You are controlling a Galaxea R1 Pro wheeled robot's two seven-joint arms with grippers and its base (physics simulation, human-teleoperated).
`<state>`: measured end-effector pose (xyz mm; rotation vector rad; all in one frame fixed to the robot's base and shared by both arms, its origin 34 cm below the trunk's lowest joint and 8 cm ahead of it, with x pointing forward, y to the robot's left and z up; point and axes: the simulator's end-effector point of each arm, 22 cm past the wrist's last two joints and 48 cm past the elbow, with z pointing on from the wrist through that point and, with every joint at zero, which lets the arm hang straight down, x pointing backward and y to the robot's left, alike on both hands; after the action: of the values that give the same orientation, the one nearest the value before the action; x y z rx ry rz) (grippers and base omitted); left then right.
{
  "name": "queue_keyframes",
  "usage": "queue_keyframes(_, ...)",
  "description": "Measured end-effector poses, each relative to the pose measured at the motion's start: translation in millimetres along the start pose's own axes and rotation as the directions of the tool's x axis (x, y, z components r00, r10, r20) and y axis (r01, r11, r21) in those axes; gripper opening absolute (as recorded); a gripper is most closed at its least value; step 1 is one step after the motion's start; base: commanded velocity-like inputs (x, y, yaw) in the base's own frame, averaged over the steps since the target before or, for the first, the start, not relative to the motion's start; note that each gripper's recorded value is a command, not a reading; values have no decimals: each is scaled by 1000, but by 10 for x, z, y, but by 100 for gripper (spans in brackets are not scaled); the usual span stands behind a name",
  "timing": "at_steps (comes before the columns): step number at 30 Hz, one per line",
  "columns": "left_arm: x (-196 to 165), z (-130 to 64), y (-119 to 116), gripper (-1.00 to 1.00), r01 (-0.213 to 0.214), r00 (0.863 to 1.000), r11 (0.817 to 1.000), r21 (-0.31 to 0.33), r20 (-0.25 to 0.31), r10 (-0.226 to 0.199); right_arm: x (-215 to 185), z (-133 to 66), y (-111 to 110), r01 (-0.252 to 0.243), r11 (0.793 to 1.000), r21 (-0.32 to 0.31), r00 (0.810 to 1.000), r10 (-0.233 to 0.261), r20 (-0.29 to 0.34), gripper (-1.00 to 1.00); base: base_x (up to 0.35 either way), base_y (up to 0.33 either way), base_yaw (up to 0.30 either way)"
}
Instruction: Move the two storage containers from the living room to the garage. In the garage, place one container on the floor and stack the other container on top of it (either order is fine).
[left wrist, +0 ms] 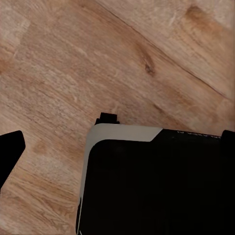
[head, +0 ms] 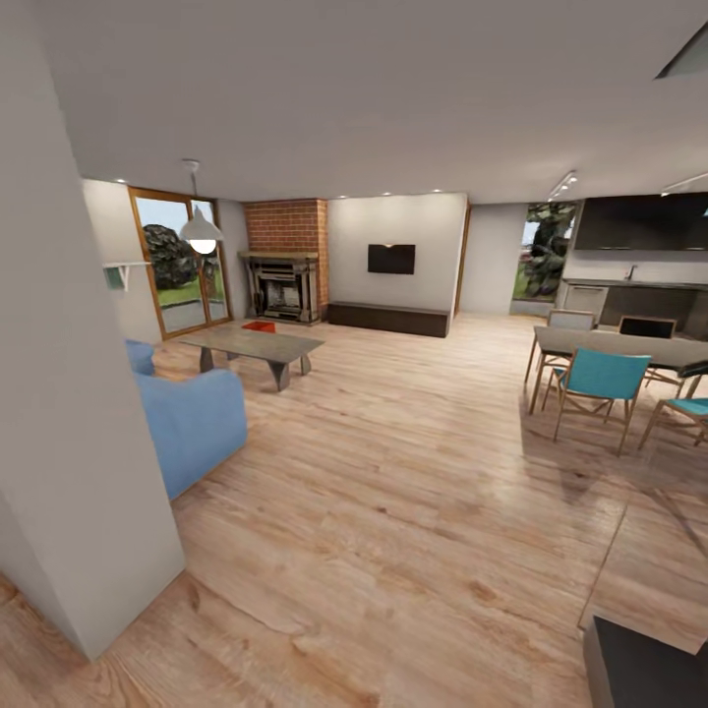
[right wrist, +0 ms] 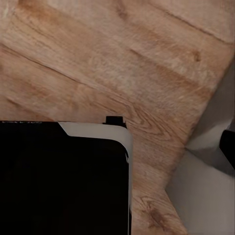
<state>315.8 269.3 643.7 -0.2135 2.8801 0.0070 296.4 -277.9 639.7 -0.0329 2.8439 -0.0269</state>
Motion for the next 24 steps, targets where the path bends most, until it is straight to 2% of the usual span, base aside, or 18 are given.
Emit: queue_keyframes(24,1,0,8,100,0,1000,1000,-1,0,0,-3,0,-10,0,1000,1,1000,0,1,100,322,0,0)
